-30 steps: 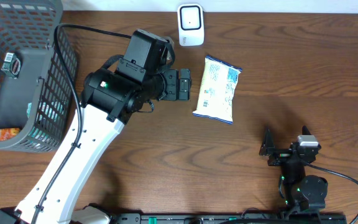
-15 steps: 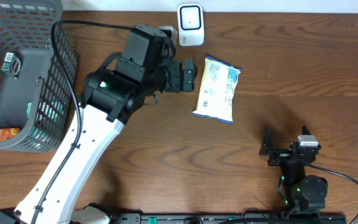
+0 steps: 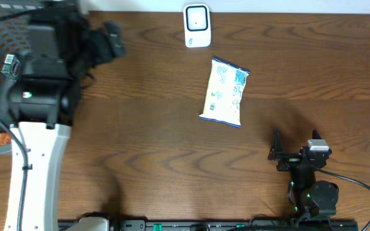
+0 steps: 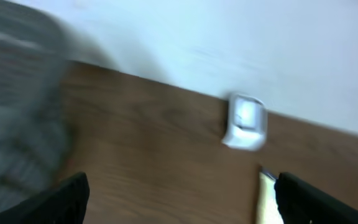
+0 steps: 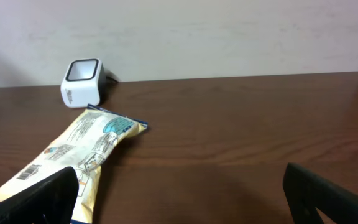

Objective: Scan the item barcode
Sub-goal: 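Move the left gripper back to the grey basket, then grasp the green wipes pack in the basket with the left gripper, then carry the green wipes pack to the scanner and present it, then release the wipes pack beside the yellow bag and withdraw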

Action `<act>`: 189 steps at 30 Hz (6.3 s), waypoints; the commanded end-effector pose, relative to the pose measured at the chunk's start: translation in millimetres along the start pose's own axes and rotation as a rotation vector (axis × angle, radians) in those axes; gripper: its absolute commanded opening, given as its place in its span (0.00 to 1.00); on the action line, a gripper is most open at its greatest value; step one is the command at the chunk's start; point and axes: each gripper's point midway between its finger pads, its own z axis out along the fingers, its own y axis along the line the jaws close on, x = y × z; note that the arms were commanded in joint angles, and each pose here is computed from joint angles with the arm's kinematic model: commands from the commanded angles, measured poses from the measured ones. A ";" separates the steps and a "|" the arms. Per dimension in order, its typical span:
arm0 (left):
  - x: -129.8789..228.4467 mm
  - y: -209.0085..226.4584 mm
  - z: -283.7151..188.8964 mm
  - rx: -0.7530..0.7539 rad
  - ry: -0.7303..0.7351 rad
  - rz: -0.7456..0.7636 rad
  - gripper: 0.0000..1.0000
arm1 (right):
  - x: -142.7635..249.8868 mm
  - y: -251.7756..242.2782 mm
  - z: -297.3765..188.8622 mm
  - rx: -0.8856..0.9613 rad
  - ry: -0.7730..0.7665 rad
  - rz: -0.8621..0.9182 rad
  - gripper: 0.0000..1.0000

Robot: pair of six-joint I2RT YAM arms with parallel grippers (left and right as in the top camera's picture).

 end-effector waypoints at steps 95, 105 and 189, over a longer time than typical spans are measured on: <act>239.6 334.1 108.8 -0.875 0.399 -1.031 0.47 | 0.9 -2.5 0.0 0.010 0.002 -0.008 0.99; 226.4 331.3 106.1 -0.826 0.403 -0.968 0.08 | 0.9 -2.5 0.0 0.010 0.002 -0.008 0.99; 13.7 -57.2 -74.0 0.385 -0.153 0.051 0.77 | 0.9 -2.5 0.0 0.010 0.002 -0.008 0.99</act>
